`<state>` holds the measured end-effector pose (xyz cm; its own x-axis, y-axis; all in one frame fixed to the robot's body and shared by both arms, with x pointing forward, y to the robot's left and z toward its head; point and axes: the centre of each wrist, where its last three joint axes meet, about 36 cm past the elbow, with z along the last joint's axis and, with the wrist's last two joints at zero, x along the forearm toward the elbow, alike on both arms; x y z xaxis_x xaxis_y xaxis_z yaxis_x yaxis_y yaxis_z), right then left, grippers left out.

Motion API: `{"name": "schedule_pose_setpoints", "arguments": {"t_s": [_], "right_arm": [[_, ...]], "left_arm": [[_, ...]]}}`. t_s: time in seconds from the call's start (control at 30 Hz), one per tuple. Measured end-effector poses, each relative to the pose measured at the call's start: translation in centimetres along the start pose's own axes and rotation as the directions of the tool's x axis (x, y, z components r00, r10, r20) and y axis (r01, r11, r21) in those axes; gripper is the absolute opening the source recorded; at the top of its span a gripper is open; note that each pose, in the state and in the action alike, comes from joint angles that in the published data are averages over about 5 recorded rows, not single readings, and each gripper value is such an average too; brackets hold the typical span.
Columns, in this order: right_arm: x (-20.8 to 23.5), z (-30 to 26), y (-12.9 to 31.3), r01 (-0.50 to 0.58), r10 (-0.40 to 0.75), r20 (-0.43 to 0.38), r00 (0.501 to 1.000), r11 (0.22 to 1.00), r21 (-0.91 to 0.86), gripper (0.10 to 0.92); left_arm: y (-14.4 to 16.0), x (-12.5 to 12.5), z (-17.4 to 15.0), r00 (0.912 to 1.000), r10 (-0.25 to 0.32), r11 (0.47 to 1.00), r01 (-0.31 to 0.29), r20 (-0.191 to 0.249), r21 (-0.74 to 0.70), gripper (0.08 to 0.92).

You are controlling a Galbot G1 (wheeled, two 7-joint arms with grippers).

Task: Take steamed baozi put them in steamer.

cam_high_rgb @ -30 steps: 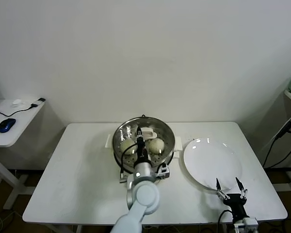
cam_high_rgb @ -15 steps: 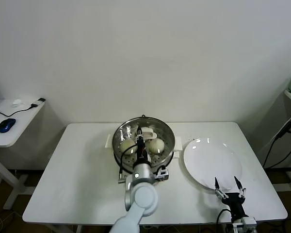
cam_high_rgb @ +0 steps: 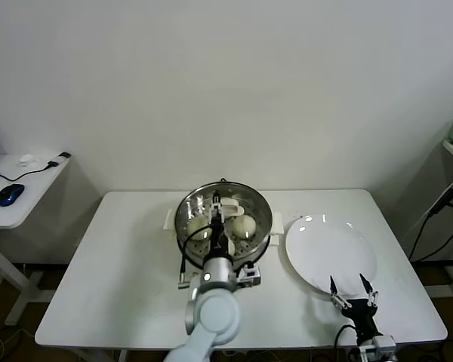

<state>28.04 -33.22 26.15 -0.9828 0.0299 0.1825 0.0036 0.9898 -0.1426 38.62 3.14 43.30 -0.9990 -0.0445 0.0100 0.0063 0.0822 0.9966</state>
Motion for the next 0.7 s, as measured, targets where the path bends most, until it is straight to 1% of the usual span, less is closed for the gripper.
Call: {"name": "schedule_pose_setpoints", "arguments": {"t_s": [0.13,0.23,0.33,0.47,0.57,0.63,0.7], "right_arm": [[0.0,-0.2,0.3,-0.005,0.005,0.014,1.0,1.0,-0.013,0.823],[-0.1,-0.6,0.4,-0.008,0.009,0.031,0.999,1.0,-0.02,0.823],[-0.1,-1.1,0.5,-0.004,0.005,0.05,0.999,1.0,-0.021,0.823],[-0.2,-1.5,0.6,0.004,-0.002,0.07,0.998,1.0,-0.025,0.823],[-0.3,-1.6,0.8,0.007,-0.005,0.081,0.997,1.0,-0.029,0.823],[-0.4,-1.7,0.9,0.009,-0.006,0.088,0.996,0.999,-0.031,0.823],[-0.6,-1.7,1.0,0.009,-0.006,0.093,0.996,0.999,-0.033,0.823]], "left_arm": [[1.0,0.8,1.8,0.9992,-0.016,0.998,0.014,0.037,0.069,0.8],[1.8,1.3,4.0,0.9979,-0.026,0.988,0.016,0.06,0.157,0.82],[2.6,1.5,7.0,0.9972,-0.03,0.961,0.01,0.069,0.278,0.822],[2.9,1.3,12.5,0.9981,-0.03,0.896,0.003,0.053,0.443,0.823],[2.3,1.6,16.9,0.9991,-0.019,0.836,-0.005,0.039,0.548,0.823],[1.4,2.0,19.5,0.9993,-0.003,0.787,-0.02,0.036,0.617,0.823],[0.3,2.5,21.6,0.9991,0.019,0.724,-0.039,0.037,0.689,0.823]]}}
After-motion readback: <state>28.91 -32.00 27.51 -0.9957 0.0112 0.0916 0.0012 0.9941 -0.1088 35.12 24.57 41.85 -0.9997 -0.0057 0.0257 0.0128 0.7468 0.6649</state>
